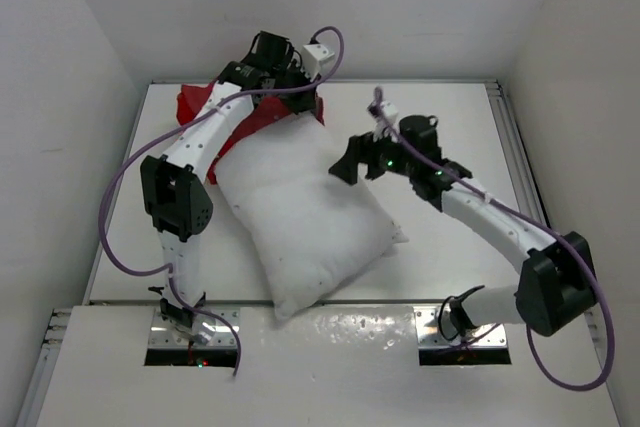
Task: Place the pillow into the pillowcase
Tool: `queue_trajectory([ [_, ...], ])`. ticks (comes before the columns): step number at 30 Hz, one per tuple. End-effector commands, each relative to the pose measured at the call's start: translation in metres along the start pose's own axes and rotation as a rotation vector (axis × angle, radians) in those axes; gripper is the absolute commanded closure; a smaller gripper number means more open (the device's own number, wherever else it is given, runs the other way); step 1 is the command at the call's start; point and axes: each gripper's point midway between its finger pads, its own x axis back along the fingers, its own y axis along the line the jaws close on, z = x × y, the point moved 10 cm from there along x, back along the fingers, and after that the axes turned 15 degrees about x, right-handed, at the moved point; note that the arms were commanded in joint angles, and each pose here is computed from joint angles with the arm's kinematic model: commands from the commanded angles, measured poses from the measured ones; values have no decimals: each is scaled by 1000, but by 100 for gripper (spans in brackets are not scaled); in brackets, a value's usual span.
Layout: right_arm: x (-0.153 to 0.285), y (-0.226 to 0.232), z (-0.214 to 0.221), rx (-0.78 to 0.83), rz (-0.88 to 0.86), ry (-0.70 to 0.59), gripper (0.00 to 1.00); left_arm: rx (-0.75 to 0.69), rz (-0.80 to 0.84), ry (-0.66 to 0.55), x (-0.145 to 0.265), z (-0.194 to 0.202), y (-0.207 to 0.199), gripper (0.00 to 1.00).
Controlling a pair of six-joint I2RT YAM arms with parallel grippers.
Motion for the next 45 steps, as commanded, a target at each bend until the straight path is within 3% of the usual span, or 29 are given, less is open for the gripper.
queue_trajectory([
  [1,35,-22,-67,24,39,-254,6,-69,95,-80,30,-19,-25,100],
  [2,44,-33,-74,14,98,-277,1,-62,72,-76,35,-15,-21,100],
  [5,36,-55,-80,-41,152,-243,1,-56,48,-62,40,-11,-15,100],
  [10,-26,-53,-58,-122,-44,-68,1,-34,25,-67,41,-8,-13,100],
  [14,-67,-41,-34,-128,-93,-42,1,-27,16,-73,45,-5,-12,100],
  [19,-105,-24,-7,-184,-154,89,5,-12,8,-75,46,-4,-11,100],
  [21,-109,-16,-16,-206,-223,38,25,-5,24,-74,46,-3,-12,100],
  [22,-110,-13,-26,-206,-242,4,58,1,57,-81,48,-5,-16,100],
  [23,-110,-11,-37,-191,-252,-42,81,20,89,-84,49,-7,-19,100],
  [24,-110,-8,-48,-189,-242,-72,98,16,134,-92,52,-10,-24,100],
  [26,-97,-2,-87,-128,-226,-229,100,-44,252,-114,62,-22,-42,100],
  [29,-56,-2,-137,-106,-71,-575,100,-205,383,-123,83,-33,-66,100],
  [30,-49,-10,-138,-129,45,-654,100,-205,504,-111,95,-29,-78,100],
  [31,-27,-6,-160,-106,63,-789,100,-315,553,-173,111,-40,-85,100],
  [34,11,-9,-204,-68,114,-976,100,-428,633,-255,150,-54,-107,100],
  [40,52,13,-254,84,41,-1159,100,-547,410,-379,201,-86,-118,100],
  [44,42,12,-241,76,39,-1108,100,-480,311,-351,195,-87,-112,100],
  [45,37,9,-235,55,49,-1088,100,-431,264,-304,175,-83,-99,100],
])
